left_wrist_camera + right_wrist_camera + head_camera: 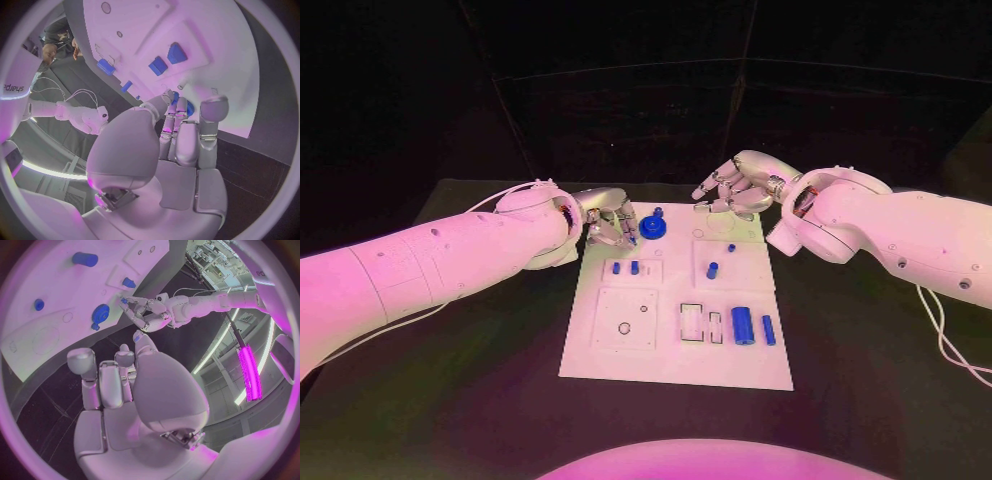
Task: Assemble the parts on the task board
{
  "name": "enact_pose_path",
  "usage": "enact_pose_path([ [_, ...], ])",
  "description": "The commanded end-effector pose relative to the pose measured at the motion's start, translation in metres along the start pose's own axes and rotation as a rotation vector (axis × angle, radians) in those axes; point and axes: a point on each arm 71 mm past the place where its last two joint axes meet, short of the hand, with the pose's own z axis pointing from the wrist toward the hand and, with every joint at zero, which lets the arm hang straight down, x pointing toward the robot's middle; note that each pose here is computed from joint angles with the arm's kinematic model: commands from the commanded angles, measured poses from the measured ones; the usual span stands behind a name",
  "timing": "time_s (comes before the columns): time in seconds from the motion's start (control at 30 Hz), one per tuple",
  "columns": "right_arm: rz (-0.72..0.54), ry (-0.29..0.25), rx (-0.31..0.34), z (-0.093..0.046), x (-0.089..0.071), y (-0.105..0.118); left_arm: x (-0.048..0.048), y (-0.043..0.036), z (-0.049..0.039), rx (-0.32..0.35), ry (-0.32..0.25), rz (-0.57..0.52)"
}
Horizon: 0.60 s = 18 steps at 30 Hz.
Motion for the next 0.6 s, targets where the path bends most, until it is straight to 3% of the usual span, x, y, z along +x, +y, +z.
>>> enact_pose_path([
  [0.03, -0.001, 0.006, -0.013, 0.0005, 0.0003, 0.0018, 0.0034, 0.001, 0.0014, -0.014, 0.041, -0.001],
  [0.3, -0.001, 0.008, -0.013, 0.0006, 0.0006, 0.002, 0.0049, 0.0046, 0.0037, -0.031, 0.049, 0.006],
  [0.6, -0.001, 0.009, -0.014, 0.0011, 0.0009, 0.0021, 0.0053, 0.0033, 0.0042, -0.028, 0.046, 0.007],
])
